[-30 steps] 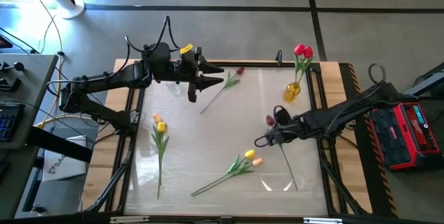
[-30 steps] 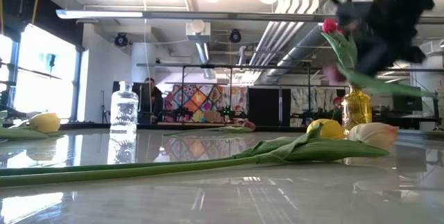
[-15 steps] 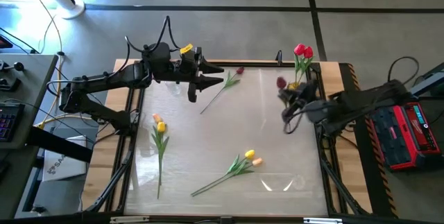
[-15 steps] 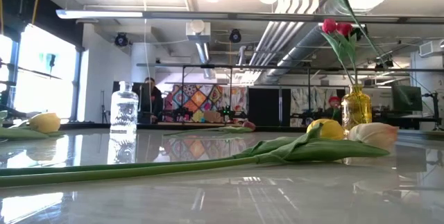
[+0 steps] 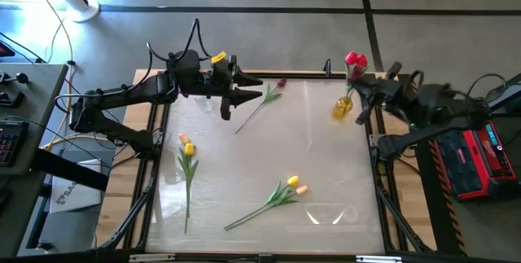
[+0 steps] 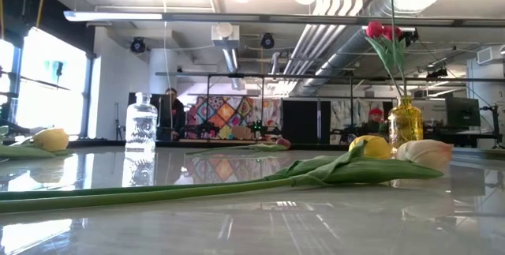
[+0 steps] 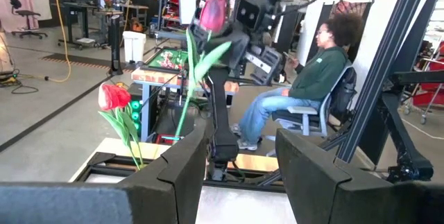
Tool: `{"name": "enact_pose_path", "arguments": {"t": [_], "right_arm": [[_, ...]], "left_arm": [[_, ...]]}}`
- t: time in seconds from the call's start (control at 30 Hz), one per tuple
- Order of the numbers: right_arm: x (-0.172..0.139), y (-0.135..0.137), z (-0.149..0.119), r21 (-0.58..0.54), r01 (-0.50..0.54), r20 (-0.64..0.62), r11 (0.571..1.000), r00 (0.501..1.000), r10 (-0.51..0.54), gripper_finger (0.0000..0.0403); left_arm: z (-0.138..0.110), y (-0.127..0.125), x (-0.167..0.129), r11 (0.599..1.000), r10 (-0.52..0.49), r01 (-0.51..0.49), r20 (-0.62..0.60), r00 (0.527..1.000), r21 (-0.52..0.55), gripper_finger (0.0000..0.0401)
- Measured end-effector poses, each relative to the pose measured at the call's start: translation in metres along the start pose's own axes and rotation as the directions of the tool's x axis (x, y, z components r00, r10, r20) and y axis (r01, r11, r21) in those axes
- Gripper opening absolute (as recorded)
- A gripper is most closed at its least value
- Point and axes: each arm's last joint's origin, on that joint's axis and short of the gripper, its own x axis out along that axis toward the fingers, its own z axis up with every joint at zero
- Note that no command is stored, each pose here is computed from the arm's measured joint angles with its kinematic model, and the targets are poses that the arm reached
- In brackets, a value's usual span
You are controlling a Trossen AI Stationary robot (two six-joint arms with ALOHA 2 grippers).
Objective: Sort flowers into vase by color
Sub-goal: Put the bottom dark red tulip into the yellow vase
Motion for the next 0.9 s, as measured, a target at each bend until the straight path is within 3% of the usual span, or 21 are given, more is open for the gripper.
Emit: {"name": "enact_pose_path", "arguments": {"t": [0.2, 0.47, 0.9], "right_arm": [[0.005, -0.014, -0.010, -0.041, 0.081, -0.002, 0.996, 0.997, -0.081, 0.0000], [0.009, -0.025, -0.048, 0.084, 0.247, 0.000, 0.965, 0.969, -0.248, 0.0000], [0.007, -0.036, -0.083, 0.061, 0.404, -0.072, 0.913, 0.914, -0.399, 0.0000]], "left_arm": [[0.000, 0.000, 0.000, 1.000, 0.000, 0.000, 0.000, 1.000, 0.000, 0.0163], [0.000, 0.000, 0.000, 1.000, 0.000, 0.000, 0.000, 1.000, 0.000, 0.0163], [0.000, 0.000, 0.000, 1.000, 0.000, 0.000, 0.000, 1.000, 0.000, 0.0163]]}}
